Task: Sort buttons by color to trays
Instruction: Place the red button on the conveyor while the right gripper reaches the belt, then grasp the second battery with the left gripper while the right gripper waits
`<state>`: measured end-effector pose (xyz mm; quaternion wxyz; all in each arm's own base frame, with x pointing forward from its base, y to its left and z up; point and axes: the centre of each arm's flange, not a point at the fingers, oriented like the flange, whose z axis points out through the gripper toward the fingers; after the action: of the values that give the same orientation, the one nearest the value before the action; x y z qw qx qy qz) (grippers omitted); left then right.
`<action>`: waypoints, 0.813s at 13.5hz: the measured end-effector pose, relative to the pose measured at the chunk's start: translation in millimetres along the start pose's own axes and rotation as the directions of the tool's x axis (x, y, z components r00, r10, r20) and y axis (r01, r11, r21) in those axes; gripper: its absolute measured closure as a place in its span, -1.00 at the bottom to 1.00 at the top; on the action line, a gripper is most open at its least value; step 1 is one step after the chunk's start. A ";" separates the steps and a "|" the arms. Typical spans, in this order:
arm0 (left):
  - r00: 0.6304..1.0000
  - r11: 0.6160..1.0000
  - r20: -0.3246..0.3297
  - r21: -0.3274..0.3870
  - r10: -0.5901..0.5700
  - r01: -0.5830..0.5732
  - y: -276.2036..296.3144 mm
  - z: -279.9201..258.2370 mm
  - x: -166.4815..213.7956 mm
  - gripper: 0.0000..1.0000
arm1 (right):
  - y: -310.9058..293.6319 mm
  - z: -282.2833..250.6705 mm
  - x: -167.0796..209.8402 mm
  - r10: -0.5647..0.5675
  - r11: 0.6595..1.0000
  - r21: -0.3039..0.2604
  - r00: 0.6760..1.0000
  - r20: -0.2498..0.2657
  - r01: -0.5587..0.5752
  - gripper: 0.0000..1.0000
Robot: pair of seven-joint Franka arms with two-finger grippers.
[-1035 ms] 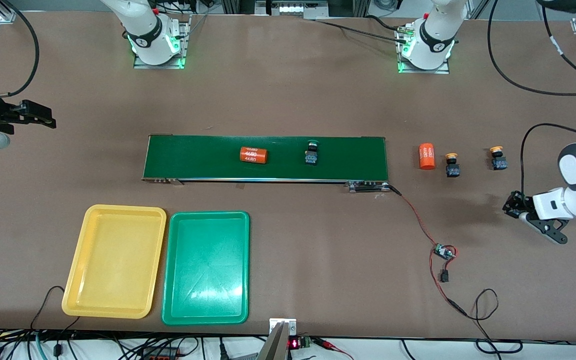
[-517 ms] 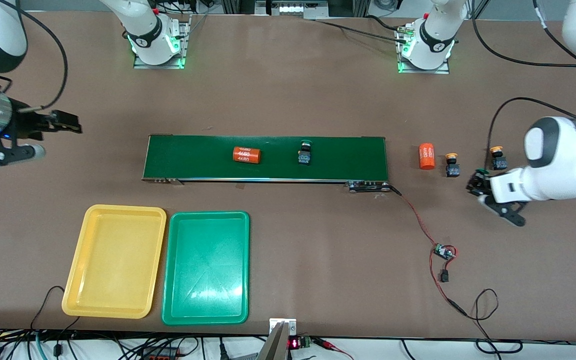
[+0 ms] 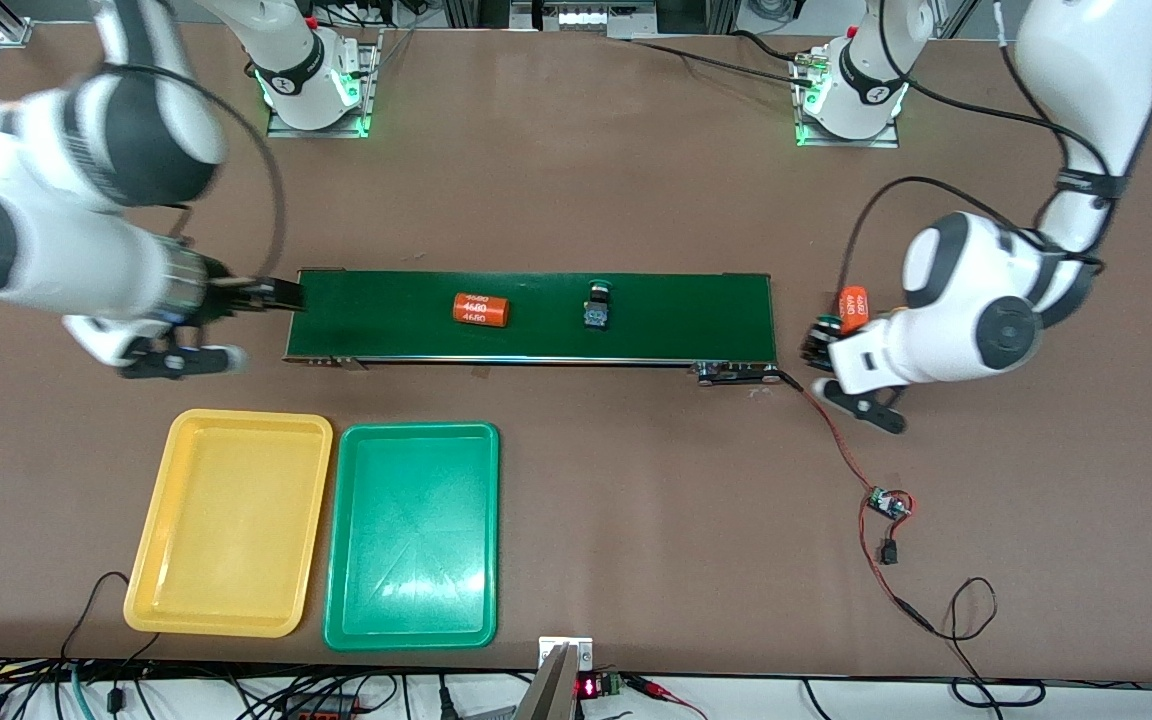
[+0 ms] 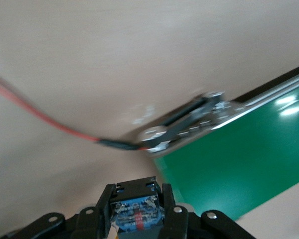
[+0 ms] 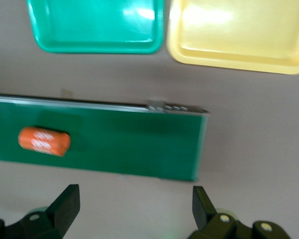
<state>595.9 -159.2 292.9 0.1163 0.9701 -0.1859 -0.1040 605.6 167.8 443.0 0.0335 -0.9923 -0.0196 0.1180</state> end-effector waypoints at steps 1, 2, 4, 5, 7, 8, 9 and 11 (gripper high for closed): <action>1.000 1.000 0.004 0.002 -0.021 0.021 21.3 3.8 2.4 0.17 | -20.1 11.3 3.5 -0.001 1.000 -0.012 1.000 -0.012 0.001 -1.00; 0.999 0.999 0.006 0.006 -0.036 0.036 43.9 7.7 4.2 0.17 | -33.2 20.7 7.1 -0.002 1.000 -0.020 1.000 -0.023 0.001 -1.00; 0.998 0.999 -0.018 0.009 -0.053 0.053 84.8 22.8 7.3 0.17 | -35.0 30.6 14.0 0.002 1.000 -0.022 1.000 -0.030 -0.003 -1.00; 0.997 0.998 -0.038 0.013 -0.060 0.061 100.3 34.3 6.5 0.17 | -32.8 33.7 16.5 0.006 1.000 -0.023 1.000 -0.029 -0.007 -1.00; 0.994 0.997 -0.068 0.015 -0.081 0.082 118.6 59.0 0.9 0.17 | -32.3 39.9 21.8 0.008 1.000 -0.028 0.999 -0.040 -0.009 -1.00; 0.993 0.996 -0.080 0.015 -0.088 0.090 121.0 68.2 -2.1 0.17 | -32.5 43.8 25.0 0.006 0.999 -0.034 0.999 -0.048 -0.008 -1.00; 0.992 0.995 -0.086 0.015 -0.096 0.097 120.6 74.3 -4.7 0.17 | -34.0 48.5 28.5 0.003 0.999 -0.037 0.998 -0.056 -0.005 -1.00; 0.991 0.994 -0.089 0.016 -0.102 0.104 117.2 78.0 -6.4 0.17 | -45.5 60.7 34.5 -0.009 0.999 -0.038 0.997 -0.076 0.006 -1.00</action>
<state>531.5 -277.2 250.8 0.1087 0.9832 -0.1314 -0.0651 623.3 218.5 379.3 0.0160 -0.9964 -0.0245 0.0798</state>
